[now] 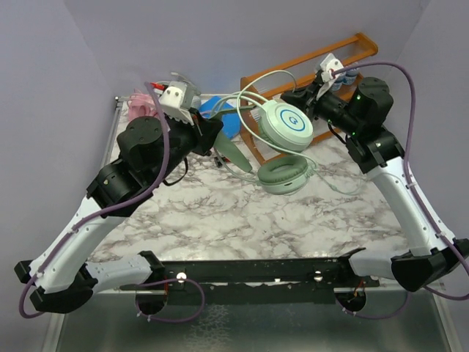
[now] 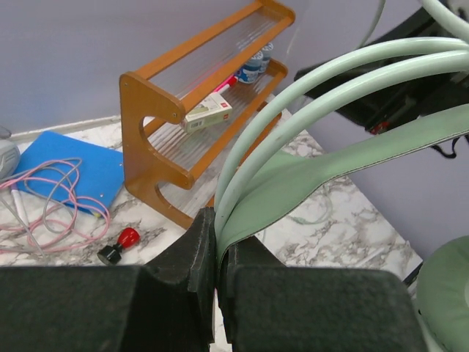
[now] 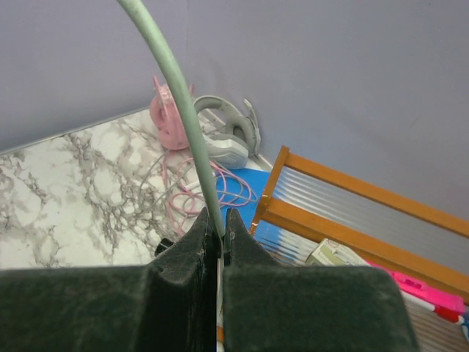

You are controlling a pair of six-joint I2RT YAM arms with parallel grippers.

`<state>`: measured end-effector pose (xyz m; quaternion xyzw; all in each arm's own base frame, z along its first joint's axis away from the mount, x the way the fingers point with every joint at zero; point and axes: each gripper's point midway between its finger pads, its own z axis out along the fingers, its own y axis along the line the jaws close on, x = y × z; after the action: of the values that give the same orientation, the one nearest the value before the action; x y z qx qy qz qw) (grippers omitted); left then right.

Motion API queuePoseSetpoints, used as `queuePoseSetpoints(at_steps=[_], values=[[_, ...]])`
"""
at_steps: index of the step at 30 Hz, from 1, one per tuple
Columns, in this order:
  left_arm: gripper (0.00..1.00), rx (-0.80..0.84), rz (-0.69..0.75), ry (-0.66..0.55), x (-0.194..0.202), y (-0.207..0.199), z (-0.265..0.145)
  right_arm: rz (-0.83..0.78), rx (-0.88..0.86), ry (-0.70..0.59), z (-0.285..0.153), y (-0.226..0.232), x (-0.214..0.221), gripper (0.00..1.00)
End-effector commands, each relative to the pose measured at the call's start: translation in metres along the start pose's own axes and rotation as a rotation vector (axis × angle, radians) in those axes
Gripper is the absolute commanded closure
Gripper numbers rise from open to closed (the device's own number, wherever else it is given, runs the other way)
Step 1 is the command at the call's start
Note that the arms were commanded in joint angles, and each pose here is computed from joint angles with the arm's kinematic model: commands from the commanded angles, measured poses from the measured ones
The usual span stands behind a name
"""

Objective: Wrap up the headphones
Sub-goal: Wrap the headphones cable around the headphones.

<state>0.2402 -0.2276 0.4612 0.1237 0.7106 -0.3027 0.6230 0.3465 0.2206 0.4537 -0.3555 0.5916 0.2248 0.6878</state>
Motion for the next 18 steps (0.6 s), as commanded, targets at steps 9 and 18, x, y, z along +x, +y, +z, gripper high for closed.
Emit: queuePoseSetpoints(at_steps=[9, 18], values=[[1.00, -0.061, -0.257, -0.300, -0.064, 0.011, -0.031, 0.148, -0.221, -0.047, -0.002, 0.051, 0.025, 0.93], [1.00, -0.045, -0.293, -0.341, -0.074, 0.008, -0.029, 0.263, -0.369, -0.109, -0.009, 0.085, 0.042, 0.75]])
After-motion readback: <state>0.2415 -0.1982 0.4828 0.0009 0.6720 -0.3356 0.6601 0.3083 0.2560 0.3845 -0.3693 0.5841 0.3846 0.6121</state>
